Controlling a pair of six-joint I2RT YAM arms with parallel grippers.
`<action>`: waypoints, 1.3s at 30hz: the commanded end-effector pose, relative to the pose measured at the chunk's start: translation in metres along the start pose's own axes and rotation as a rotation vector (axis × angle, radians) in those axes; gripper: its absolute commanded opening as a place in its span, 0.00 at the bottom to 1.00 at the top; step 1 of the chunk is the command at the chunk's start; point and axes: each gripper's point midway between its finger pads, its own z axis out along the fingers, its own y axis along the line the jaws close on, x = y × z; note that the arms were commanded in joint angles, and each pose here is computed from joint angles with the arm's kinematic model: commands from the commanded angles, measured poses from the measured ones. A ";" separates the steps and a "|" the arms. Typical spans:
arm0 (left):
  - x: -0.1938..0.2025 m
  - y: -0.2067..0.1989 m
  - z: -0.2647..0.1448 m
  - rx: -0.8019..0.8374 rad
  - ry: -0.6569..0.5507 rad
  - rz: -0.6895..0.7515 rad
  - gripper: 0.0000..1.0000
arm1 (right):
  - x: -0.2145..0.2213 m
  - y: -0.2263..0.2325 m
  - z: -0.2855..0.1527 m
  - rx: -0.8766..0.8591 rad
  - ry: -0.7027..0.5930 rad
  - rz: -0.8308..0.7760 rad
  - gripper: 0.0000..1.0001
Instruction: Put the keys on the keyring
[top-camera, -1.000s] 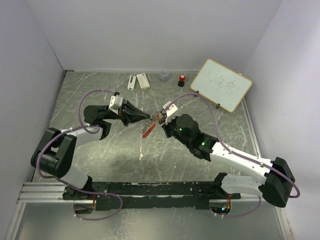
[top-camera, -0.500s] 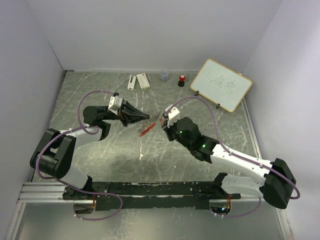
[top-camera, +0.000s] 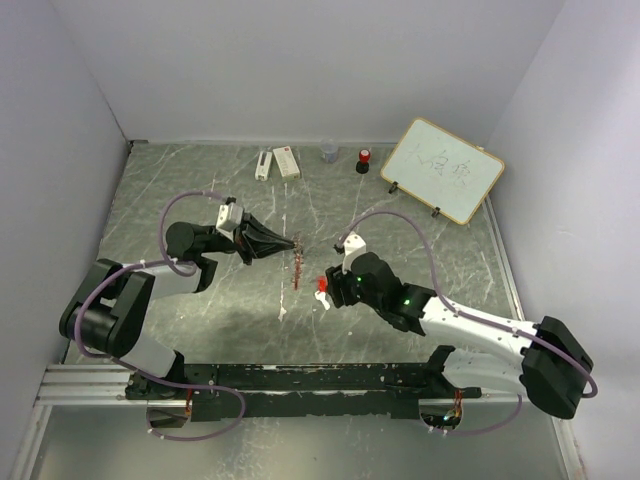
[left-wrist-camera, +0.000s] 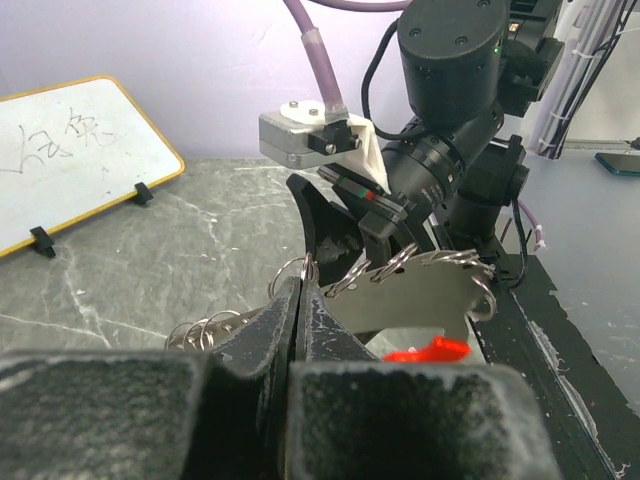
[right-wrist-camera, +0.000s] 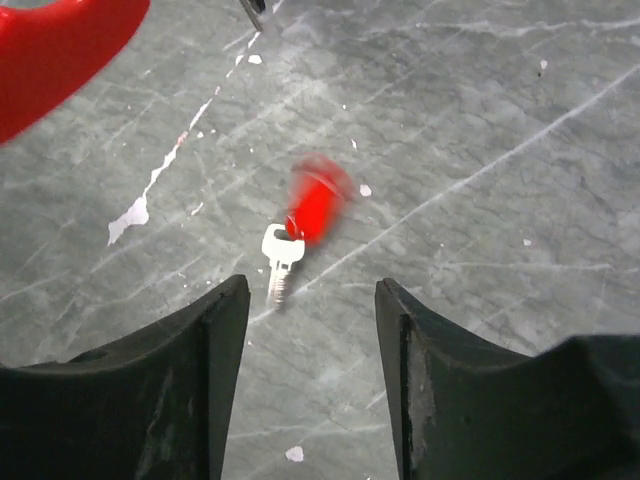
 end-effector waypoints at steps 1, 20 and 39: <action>-0.028 -0.010 -0.001 0.031 -0.085 0.277 0.07 | -0.005 -0.004 -0.008 0.022 -0.035 0.059 0.54; -0.006 0.007 -0.001 0.005 -0.067 0.157 0.07 | -0.121 0.016 -0.040 -0.078 -0.397 -0.045 0.58; 0.011 -0.004 0.006 0.138 0.012 0.075 0.07 | -0.146 0.041 -0.032 -0.178 -0.436 -0.086 0.49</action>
